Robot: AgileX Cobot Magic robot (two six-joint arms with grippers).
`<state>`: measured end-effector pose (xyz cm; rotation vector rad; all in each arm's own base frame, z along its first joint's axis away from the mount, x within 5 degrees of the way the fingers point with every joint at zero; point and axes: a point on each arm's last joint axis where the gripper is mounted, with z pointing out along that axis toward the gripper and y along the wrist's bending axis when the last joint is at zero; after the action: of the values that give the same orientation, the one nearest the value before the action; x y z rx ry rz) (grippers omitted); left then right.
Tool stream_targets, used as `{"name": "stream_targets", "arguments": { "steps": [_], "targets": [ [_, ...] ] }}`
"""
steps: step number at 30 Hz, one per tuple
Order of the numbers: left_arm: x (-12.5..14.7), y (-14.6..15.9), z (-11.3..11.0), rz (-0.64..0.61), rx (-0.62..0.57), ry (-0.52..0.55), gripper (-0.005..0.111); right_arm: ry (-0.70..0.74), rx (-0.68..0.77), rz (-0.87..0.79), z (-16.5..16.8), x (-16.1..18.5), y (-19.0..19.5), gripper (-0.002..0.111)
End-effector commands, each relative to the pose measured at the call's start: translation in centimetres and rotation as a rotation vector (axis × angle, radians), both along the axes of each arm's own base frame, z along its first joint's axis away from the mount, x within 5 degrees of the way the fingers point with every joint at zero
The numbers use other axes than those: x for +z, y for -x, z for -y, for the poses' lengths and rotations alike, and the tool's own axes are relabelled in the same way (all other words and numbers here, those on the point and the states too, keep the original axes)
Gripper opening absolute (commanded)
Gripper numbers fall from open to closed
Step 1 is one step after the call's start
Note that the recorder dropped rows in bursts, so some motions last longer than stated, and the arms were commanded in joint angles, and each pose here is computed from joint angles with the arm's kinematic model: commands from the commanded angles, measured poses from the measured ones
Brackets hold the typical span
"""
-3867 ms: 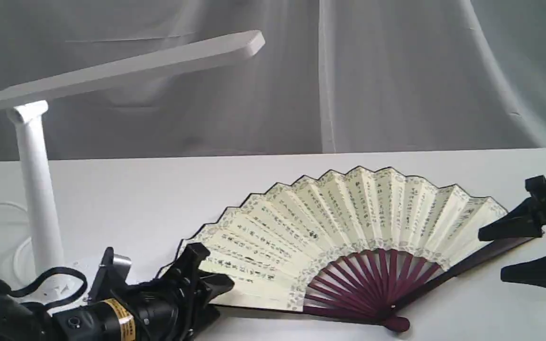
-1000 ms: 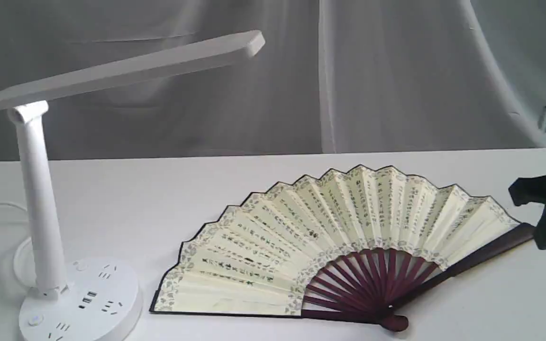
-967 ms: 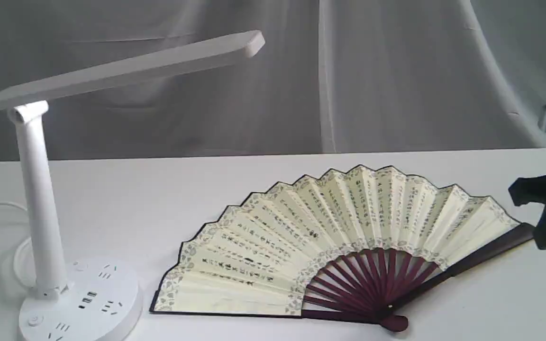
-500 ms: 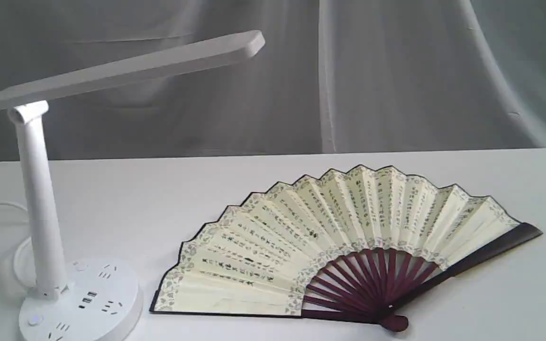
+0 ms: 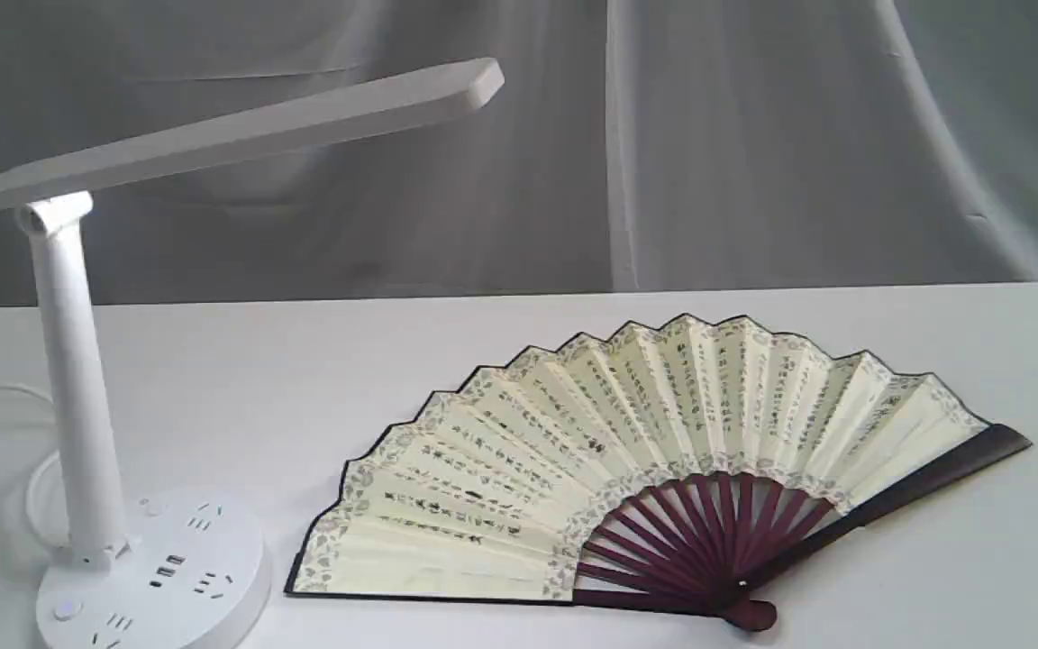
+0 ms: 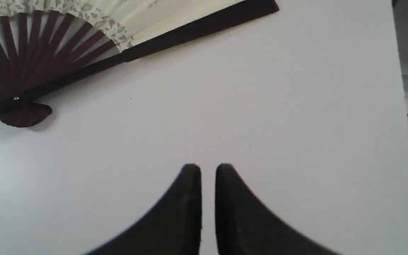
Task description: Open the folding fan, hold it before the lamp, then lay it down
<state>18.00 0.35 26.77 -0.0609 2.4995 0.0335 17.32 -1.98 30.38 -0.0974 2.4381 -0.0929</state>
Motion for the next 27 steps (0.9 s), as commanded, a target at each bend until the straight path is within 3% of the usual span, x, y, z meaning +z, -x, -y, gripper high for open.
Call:
{"name": "stream_targets", "arguments": {
  "steps": [1, 16, 27],
  "targets": [
    [0.8, 0.4, 0.0, 0.064, -0.009, -0.007, 0.000, 0.052, 0.029, 0.082, -0.2, 0.8, 1.8, 0.007],
    [5.1, 5.3, 0.0, 0.343, -0.014, -0.017, 0.000, 0.125, 0.149, 0.289, -1.7, 3.7, 6.9, 0.007],
    [7.6, 12.8, 0.0, 0.622, -0.008, -0.011, 0.000, 0.121, 0.125, 0.458, -2.0, 5.0, 11.8, 0.007]
  ]
}}
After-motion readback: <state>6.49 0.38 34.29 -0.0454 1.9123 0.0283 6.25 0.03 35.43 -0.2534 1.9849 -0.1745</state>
